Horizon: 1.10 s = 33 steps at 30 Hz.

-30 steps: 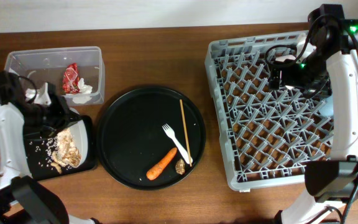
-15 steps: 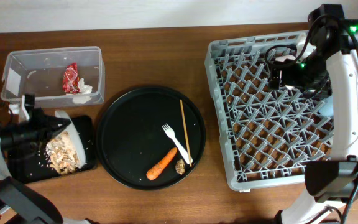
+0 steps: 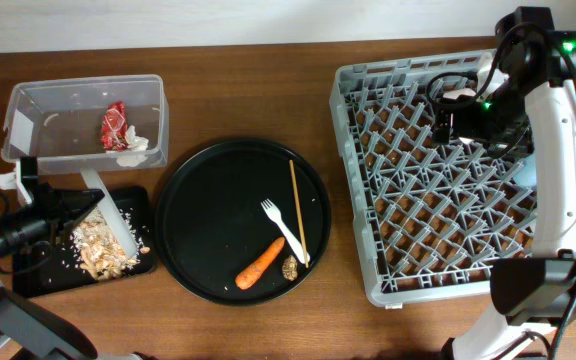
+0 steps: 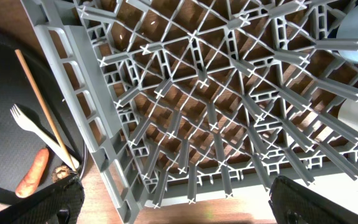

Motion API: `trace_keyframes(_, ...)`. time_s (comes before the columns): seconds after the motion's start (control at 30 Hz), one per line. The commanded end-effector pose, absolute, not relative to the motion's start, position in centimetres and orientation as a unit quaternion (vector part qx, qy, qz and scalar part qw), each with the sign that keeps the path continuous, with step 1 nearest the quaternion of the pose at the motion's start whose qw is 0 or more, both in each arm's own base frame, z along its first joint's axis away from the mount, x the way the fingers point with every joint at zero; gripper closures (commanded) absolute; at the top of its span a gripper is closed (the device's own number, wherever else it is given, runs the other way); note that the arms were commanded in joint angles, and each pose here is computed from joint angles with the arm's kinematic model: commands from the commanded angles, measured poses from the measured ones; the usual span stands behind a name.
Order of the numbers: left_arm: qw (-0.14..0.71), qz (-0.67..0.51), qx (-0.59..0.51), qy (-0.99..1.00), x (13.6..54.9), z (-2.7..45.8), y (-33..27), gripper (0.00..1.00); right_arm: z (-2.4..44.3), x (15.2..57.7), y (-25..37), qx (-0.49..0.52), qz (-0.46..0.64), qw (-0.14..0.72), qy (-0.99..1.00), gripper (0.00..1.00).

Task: Sort waste into correct bins and load items into the dishwasher rack
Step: 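Carry the plate left and tip its rice onto the black tray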

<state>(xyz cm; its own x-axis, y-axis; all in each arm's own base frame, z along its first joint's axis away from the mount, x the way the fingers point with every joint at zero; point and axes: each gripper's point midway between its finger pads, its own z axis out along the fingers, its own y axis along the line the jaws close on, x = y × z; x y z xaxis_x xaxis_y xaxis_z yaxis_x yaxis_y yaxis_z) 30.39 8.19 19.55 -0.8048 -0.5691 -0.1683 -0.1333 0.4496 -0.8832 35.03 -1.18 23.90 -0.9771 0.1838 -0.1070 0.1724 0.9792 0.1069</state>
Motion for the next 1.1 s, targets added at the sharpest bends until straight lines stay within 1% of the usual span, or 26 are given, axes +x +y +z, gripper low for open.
trace_keyframes(0.0,0.241,-0.499,-0.216,0.804,30.1,21.1,7.7,1.0,24.0,34.8,-1.1,0.088,0.049,0.057,0.993,0.02)
trace_keyframes(0.03,0.264,-0.479,-0.188,0.816,30.4,20.9,8.1,1.0,24.0,34.8,-1.1,0.088,0.049,0.057,0.993,0.01)
trace_keyframes(0.07,0.229,-0.472,-0.234,0.819,30.2,20.0,8.6,1.0,24.0,34.8,-1.1,0.088,0.049,0.057,0.993,0.01)
trace_keyframes(0.13,0.232,-0.463,-0.233,0.823,30.3,19.7,8.9,1.0,24.0,34.8,-1.1,0.088,0.049,0.057,0.993,0.01)
trace_keyframes(0.17,0.229,-0.49,-0.238,0.807,30.1,20.5,8.3,1.0,24.0,34.8,-1.1,0.088,0.049,0.057,0.993,0.01)
trace_keyframes(0.2,0.254,-0.491,-0.213,0.806,30.3,21.0,8.3,1.0,24.0,34.8,-1.1,0.088,0.049,0.057,0.993,0.01)
trace_keyframes(0.27,0.237,-0.489,-0.242,0.804,30.4,20.6,8.7,1.0,24.0,34.8,-1.1,0.088,0.047,0.057,0.993,0.01)
trace_keyframes(0.3,0.246,-0.479,-0.231,0.81,30.4,20.5,8.9,1.0,24.0,34.8,-1.1,0.088,0.047,0.057,0.993,0.01)
trace_keyframes(0.37,0.229,-0.48,-0.252,0.809,30.2,20.2,9.0,1.0,24.0,34.8,-1.1,0.088,0.047,0.057,0.993,0.01)
trace_keyframes(0.53,0.248,-0.491,-0.201,0.811,29.4,22.0,7.0,1.0,24.0,34.8,-1.1,0.088,0.047,0.057,0.993,0.01)
trace_keyframes(0.7,0.22,-0.469,-0.112,0.848,28.9,22.7,2.0,1.0,24.0,34.8,-1.1,0.088,0.048,0.057,0.993,0.01)
trace_keyframes(0.8,0.176,-0.449,-0.045,0.875,29.0,21.8,-2.1,1.0,24.0,34.8,-1.1,0.088,0.048,0.057,0.993,0.01)
trace_keyframes(0.83,0.15,-0.428,-0.016,0.891,29.3,20.8,-4.2,1.0,24.0,34.8,-1.1,0.088,0.048,0.057,0.993,0.01)
trace_keyframes(0.93,0.115,-0.342,0.003,0.933,30.3,18.3,-6.7,1.0,24.0,34.8,-1.1,0.088,0.048,0.057,0.993,0.01)
trace_keyframes(1.07,0.124,-0.226,0.046,0.965,31.8,16.2,-10.2,1.0,24.0,34.8,-1.1,0.088,0.048,0.057,0.993,0.01)
